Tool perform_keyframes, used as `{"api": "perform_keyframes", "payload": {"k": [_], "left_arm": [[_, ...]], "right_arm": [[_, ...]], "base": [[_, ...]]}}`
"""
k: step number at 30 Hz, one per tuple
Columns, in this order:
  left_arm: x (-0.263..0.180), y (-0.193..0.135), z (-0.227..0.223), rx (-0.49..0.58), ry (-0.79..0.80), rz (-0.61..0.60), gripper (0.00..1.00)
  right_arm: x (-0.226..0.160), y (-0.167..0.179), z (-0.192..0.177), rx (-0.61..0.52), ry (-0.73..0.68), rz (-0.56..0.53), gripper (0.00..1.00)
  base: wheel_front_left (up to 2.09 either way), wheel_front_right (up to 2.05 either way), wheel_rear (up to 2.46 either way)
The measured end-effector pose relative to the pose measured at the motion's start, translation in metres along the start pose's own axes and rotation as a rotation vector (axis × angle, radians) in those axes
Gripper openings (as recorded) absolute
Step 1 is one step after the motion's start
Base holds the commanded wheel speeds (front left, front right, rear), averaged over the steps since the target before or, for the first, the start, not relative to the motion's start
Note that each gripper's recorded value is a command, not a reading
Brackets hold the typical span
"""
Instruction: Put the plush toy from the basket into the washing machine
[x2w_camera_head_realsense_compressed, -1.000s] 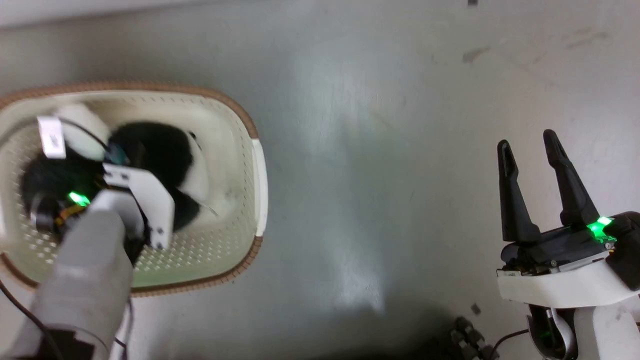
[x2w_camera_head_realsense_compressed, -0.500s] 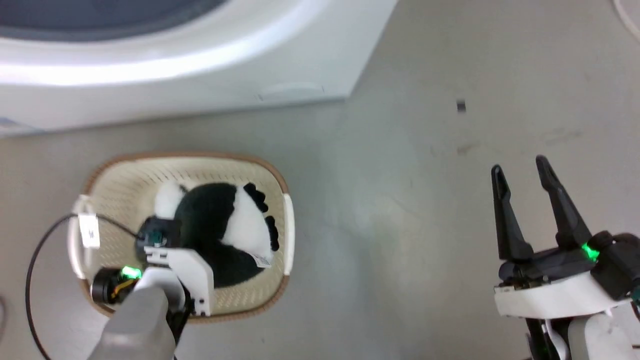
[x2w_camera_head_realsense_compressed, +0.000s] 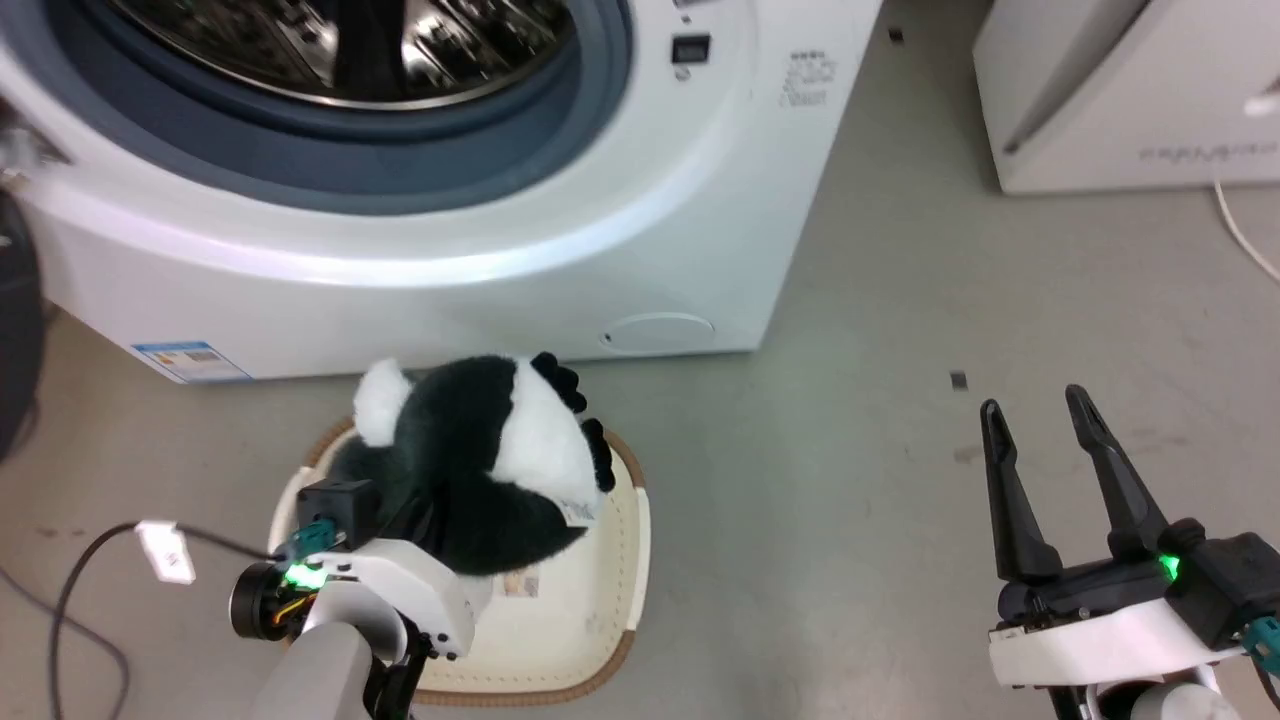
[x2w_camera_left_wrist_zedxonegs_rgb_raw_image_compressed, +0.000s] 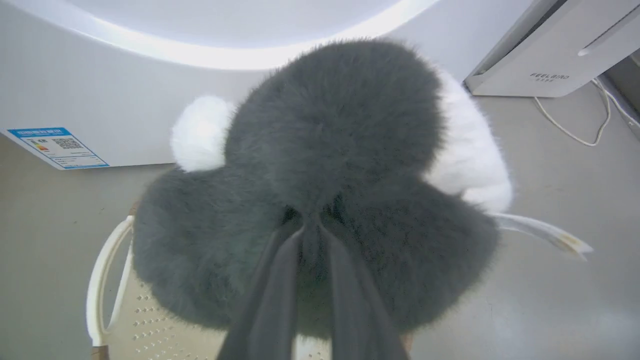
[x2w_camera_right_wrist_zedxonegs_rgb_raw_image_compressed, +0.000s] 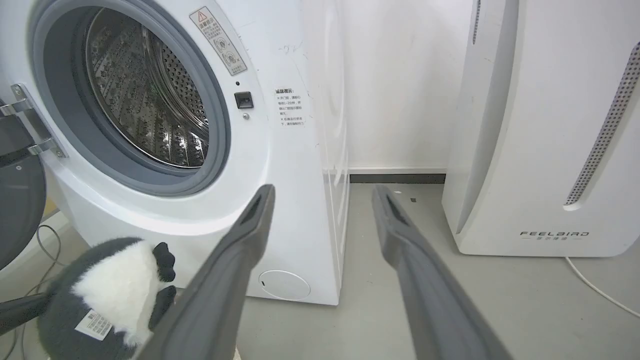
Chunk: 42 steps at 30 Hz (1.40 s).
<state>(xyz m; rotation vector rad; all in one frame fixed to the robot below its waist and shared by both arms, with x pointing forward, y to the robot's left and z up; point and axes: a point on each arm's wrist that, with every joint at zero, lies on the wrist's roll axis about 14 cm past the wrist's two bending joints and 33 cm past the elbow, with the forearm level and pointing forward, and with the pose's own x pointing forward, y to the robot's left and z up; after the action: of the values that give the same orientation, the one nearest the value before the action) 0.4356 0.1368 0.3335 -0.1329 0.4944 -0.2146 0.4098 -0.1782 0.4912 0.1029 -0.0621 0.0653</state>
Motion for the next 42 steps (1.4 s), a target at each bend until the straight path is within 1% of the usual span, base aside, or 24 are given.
{"api": "perform_keyframes", "payload": {"k": [4, 6, 9, 12, 15, 19, 25, 30, 36, 42], "left_arm": [[-0.015, 0.005, 0.039, -0.062, -0.154, 0.042, 0.0], [-0.02, 0.008, 0.06, -0.072, -0.231, 0.051, 0.0], [-0.026, 0.006, 0.088, -0.079, -0.327, 0.045, 0.0], [-0.03, 0.007, 0.116, -0.066, -0.418, 0.041, 0.0], [-0.032, 0.012, 0.143, -0.037, -0.499, 0.041, 0.0], [-0.023, 0.013, 0.173, 0.005, -0.576, 0.019, 0.0], [0.013, 0.012, 0.229, 0.077, -0.656, -0.025, 0.0], [0.057, 0.02, 0.258, 0.145, -0.646, -0.035, 0.0], [0.121, 0.04, 0.294, 0.239, -0.619, 0.006, 0.0], [0.181, 0.068, 0.306, 0.296, -0.555, 0.071, 0.0]], "right_arm": [[-0.001, 0.007, 0.015, 0.001, -0.043, 0.02, 1.0], [-0.002, 0.008, 0.02, 0.007, -0.058, 0.021, 1.0], [-0.003, -0.002, 0.024, 0.065, -0.074, -0.014, 1.0], [-0.004, -0.006, 0.027, 0.067, -0.081, -0.026, 1.0], [-0.004, -0.011, 0.026, 0.096, -0.085, -0.044, 1.0], [0.004, -0.016, 0.025, 0.11, -0.09, -0.058, 1.0], [0.019, -0.023, 0.015, 0.105, -0.083, -0.071, 1.0], [0.03, -0.032, -0.003, 0.107, -0.05, -0.093, 1.0], [0.039, -0.045, -0.031, 0.106, 0.005, -0.125, 1.0], [0.039, -0.052, -0.067, 0.089, 0.096, -0.143, 1.0]], "base": [[0.0, 0.0, 0.0], [0.0, 0.0, 0.0], [0.0, 0.0, 0.0], [0.0, 0.0, 0.0], [0.0, 0.0, 0.0], [0.0, 0.0, 0.0], [0.0, 0.0, 0.0], [0.0, 0.0, 0.0], [0.0, 0.0, 0.0], [0.0, 0.0, 0.0]]}}
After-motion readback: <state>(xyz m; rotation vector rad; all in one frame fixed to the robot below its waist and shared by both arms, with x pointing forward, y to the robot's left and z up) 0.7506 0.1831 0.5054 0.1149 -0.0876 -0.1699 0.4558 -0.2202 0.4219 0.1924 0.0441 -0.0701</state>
